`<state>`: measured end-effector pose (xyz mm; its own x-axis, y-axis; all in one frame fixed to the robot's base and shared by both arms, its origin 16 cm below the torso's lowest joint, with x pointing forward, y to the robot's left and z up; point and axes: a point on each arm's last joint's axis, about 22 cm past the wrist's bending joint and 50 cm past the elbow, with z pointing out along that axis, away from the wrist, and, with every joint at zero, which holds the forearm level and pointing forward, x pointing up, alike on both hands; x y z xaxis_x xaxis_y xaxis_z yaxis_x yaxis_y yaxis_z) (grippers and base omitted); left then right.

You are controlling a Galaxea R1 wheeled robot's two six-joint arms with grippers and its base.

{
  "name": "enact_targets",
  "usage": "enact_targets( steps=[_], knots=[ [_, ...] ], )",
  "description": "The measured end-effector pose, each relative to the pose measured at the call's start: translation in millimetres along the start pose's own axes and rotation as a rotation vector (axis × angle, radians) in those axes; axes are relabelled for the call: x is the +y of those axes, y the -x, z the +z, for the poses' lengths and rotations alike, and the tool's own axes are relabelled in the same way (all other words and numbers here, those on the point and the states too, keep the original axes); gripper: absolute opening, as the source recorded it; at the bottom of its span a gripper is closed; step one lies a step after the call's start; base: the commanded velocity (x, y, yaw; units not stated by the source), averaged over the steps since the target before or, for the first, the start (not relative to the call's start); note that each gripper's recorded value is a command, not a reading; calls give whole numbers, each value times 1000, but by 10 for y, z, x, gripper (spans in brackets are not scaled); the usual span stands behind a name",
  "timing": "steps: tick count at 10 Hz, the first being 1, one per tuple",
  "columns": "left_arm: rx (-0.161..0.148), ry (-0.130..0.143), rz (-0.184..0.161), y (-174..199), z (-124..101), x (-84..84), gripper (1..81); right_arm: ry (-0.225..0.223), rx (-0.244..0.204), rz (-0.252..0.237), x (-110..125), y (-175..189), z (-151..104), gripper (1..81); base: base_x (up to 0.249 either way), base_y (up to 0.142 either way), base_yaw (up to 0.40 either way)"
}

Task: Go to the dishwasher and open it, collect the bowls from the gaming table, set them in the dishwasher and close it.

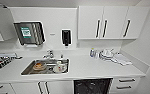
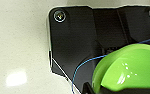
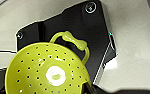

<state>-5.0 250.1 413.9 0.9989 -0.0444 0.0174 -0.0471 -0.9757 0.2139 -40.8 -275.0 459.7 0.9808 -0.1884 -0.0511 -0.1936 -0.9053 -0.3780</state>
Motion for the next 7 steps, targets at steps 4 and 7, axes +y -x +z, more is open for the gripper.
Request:
enact_targets(
  steps=[4, 7],
  knots=[
    [4, -2, -22, 62, -8, -14, 10, -2, -1, -24, -31, -114, 10, 10, 0, 0, 0],
    [6, 0, -23, 59, -8, -10, 10, -1, -4, -22, -26, -90, 10, 10, 0, 0, 0]
  ],
)
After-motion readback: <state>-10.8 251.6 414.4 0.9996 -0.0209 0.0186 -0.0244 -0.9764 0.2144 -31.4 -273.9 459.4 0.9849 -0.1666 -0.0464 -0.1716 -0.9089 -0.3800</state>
